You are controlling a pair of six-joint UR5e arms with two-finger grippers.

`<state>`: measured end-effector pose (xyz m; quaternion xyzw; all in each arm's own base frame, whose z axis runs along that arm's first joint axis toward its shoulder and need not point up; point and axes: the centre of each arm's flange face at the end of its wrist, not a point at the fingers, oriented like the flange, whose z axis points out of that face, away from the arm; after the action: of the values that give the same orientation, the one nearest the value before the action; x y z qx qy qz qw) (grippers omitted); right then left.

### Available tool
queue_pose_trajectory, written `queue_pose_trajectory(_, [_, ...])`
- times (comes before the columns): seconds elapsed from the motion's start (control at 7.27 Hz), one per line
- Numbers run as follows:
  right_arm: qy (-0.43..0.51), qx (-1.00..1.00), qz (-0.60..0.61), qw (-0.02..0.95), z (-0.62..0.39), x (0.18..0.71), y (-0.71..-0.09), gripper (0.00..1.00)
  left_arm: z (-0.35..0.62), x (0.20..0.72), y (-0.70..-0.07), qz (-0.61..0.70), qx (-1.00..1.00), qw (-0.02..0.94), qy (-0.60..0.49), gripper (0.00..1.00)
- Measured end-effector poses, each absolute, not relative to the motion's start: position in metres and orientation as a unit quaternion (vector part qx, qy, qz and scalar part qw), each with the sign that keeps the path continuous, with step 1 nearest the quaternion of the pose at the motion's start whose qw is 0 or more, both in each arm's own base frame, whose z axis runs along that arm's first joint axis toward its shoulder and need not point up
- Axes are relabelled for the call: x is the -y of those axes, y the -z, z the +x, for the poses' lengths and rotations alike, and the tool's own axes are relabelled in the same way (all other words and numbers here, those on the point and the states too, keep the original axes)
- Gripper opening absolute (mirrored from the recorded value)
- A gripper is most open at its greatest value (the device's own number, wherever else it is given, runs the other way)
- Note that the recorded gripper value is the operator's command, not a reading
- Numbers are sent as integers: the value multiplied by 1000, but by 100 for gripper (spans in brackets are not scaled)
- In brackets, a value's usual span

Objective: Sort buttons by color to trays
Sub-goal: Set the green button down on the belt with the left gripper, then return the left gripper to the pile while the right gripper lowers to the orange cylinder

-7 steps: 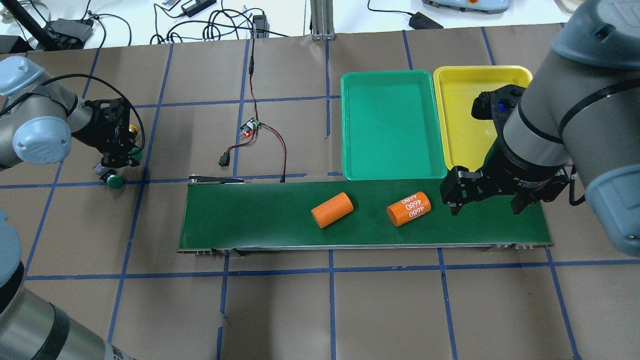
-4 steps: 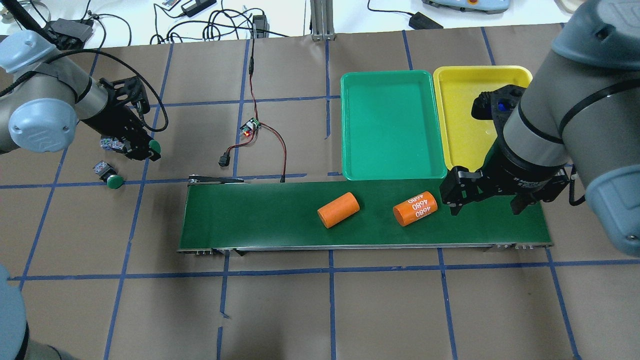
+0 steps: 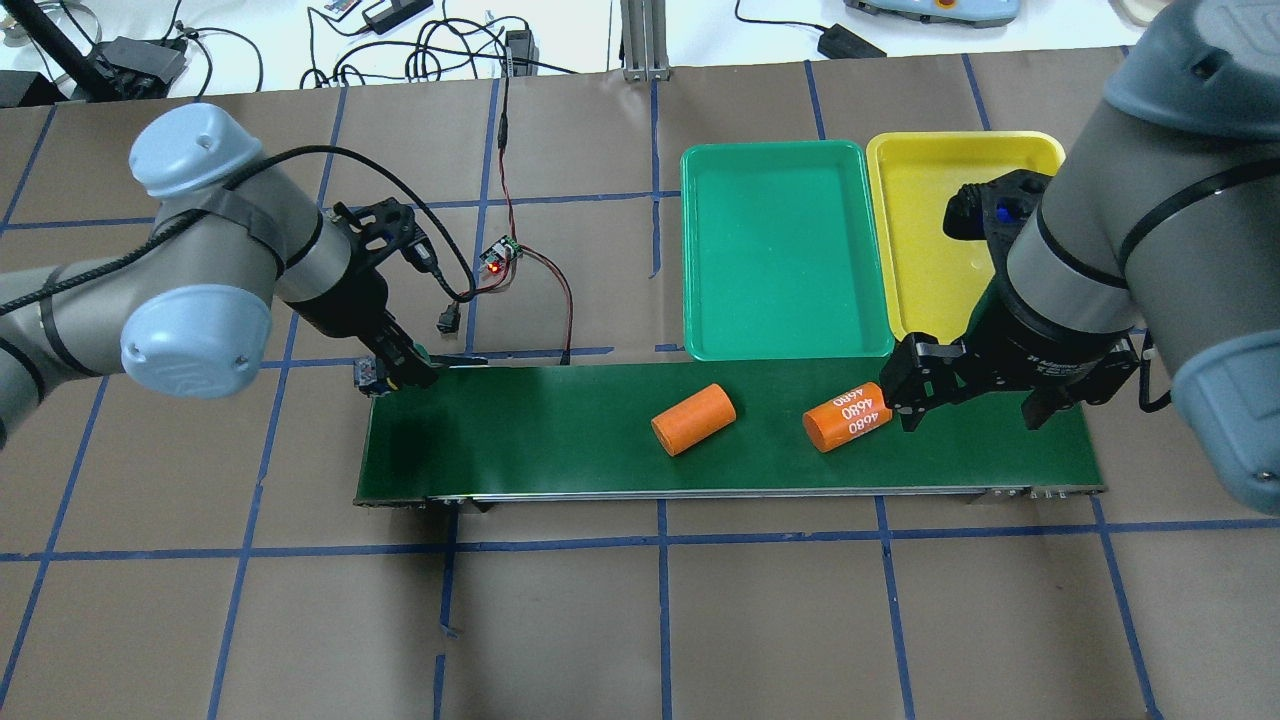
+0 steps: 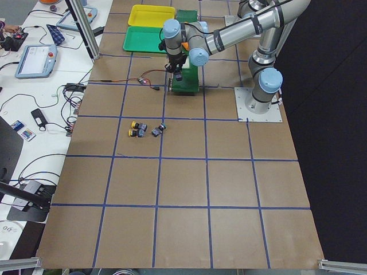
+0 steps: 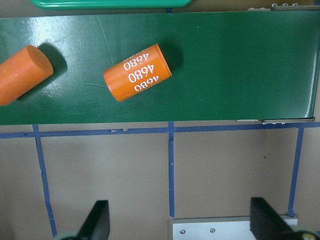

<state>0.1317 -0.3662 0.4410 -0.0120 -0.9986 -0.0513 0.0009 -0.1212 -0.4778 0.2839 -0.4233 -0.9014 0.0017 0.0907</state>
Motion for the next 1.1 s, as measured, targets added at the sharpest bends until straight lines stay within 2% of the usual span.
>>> queue_pose_trajectory(0.14, [51, 999, -12, 1, 132, 366, -441, 100, -144, 461, -273, -423, 902, 86, -6, 39])
queue_pose_trajectory(0.27, [51, 999, -12, 1, 132, 366, -441, 100, -157, 449, -259, -425, 901, 82, -11, 98])
queue_pose_trajectory(0.55, [56, 998, -12, 1, 132, 366, -437, 100, -168, 438, -243, -418, 905, 78, -16, 100])
queue_pose_trajectory(1.1, [62, 998, -12, 2, 132, 364, -431, 100, -141, 478, -302, -338, 940, 56, -10, 100])
